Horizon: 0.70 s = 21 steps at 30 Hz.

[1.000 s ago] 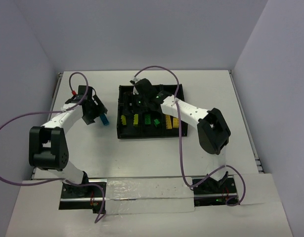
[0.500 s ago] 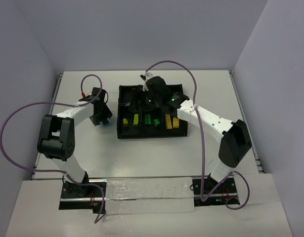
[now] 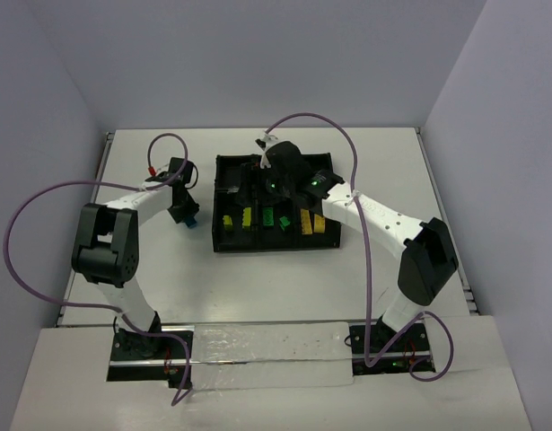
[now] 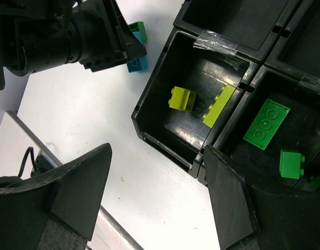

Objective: Sort the legos into containers by color

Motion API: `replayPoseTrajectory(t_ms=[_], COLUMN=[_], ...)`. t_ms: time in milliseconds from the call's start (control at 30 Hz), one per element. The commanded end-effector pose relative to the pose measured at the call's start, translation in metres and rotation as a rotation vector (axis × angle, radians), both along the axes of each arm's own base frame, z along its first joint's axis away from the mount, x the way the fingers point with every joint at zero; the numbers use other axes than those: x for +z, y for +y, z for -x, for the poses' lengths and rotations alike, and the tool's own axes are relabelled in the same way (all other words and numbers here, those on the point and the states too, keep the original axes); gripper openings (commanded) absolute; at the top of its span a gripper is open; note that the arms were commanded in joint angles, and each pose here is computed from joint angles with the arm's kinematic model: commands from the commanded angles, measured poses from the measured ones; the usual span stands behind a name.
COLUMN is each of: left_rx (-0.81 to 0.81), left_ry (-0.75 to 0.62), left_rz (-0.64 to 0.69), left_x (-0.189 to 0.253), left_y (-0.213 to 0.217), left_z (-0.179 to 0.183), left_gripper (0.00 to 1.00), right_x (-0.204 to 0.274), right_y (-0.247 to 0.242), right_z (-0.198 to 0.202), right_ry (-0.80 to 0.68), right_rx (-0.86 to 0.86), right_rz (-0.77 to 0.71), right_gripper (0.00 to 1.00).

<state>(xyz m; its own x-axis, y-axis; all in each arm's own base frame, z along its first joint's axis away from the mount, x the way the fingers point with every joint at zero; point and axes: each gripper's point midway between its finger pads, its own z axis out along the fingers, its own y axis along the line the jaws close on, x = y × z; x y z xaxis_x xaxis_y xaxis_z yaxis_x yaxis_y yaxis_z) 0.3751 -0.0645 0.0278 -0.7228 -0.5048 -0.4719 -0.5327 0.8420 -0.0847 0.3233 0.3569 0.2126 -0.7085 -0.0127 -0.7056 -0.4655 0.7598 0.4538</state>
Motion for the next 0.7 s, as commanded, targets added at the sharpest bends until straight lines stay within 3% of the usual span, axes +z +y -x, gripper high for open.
replayPoseTrajectory(t_ms=[0,67,133,333,567,667], left_rx=[-0.008,-0.021,-0.051,-0.365,-0.914,-1.072], left_ry=[-0.068,-0.094,-0.124,-0.428,-0.802,-0.84], left_rz=[0.004,0.014,0.037,0.259,0.629,0.789], left_x=[0.02,0.036,0.061,0.178,0.295,0.308], left_y=[-0.004,-0.006,-0.01,-0.056,-0.132,-0.15], left_z=[-0.017,-0.018,-0.017,-0.011,0.052,0.082], left_gripper=[0.2,0.06,0.0,0.0,0.0,0.0], right_x=[0.028,0.031,0.036,0.049,0.091,0.111], right_y=[-0.004,-0.005,-0.007,-0.017,-0.031,-0.043], right_z=[0.001,0.002,0.004,0.009,0.026,0.035], right_ry=[-0.065,-0.069,-0.078,-0.088,-0.154,-0.196], right_rx=[-0.007,-0.008,-0.006,0.009,0.115,0.167], right_rz=[-0.038,-0.043,-0.049,-0.082,-0.228,-0.319], right_gripper=[0.79,0.79,0.79,0.79,0.78,0.77])
